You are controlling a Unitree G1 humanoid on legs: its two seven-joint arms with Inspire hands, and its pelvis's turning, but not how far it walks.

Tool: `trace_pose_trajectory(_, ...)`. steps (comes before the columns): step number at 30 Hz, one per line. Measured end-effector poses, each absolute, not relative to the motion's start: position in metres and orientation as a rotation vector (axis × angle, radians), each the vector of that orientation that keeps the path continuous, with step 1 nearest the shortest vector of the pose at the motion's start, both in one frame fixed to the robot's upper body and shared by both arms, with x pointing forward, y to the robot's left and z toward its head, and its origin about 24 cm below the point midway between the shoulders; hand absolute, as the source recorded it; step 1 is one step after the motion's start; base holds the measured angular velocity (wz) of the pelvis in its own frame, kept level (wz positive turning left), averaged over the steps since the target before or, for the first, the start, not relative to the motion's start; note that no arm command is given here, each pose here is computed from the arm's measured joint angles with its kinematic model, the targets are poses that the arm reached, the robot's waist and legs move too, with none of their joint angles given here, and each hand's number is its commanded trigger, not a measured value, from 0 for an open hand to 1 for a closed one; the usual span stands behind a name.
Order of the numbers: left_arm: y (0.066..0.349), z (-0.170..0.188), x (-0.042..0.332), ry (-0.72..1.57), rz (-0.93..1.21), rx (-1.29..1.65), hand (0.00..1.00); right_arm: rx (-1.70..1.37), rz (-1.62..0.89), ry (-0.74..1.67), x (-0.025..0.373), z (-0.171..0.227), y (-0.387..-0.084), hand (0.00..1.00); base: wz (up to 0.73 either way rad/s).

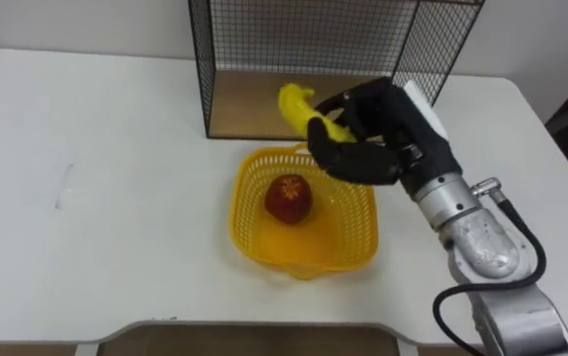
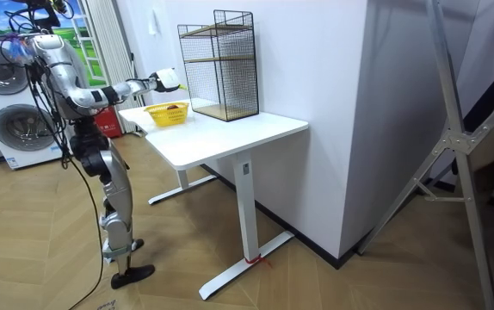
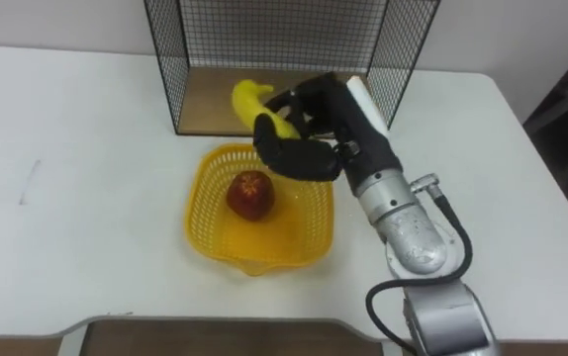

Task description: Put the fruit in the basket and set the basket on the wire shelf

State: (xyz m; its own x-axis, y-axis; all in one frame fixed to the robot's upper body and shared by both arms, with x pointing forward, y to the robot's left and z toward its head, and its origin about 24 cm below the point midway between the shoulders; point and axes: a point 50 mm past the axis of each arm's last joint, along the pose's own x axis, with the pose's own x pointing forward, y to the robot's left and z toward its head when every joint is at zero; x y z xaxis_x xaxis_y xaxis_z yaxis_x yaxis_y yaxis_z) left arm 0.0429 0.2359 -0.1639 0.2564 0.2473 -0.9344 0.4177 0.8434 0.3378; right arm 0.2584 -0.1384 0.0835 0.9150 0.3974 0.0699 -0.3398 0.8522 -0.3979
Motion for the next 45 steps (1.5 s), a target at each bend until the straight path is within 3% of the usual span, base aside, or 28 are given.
trace_pose_trajectory(27, 0.234, -0.164, 0.05, 1.328, -0.162, 0.626, 0.0, -0.566, 0.58, 0.061, 0.242, 0.042, -0.128, 1.0, 0.01)
trace_pose_trajectory(28, 0.234, -0.164, 0.05, 1.328, -0.161, 0.627, 0.0, -0.57, 0.582, 0.062, 0.242, 0.042, -0.128, 0.6, 0.0)
trace_pose_trajectory(29, 0.234, -0.164, 0.051, 1.328, -0.161, 0.627, 0.0, -0.575, 0.584, 0.063, 0.242, 0.042, -0.128, 0.31, 0.0)
trace_pose_trajectory(30, 0.233, -0.164, 0.051, 1.328, -0.161, 0.626, 0.0, -0.58, 0.586, 0.064, 0.242, 0.042, -0.128, 0.11, 0.0)
trace_pose_trajectory(31, 0.233, -0.164, 0.051, 1.329, -0.161, 0.626, 0.0, -0.582, 0.588, 0.064, 0.242, 0.042, -0.128, 0.0, 0.0)
trace_pose_trajectory(45, 0.233, -0.164, 0.053, 1.328, -0.147, 0.61, 0.0, -0.612, 0.553, 0.06, 0.243, 0.043, -0.132, 0.0, 0.0)
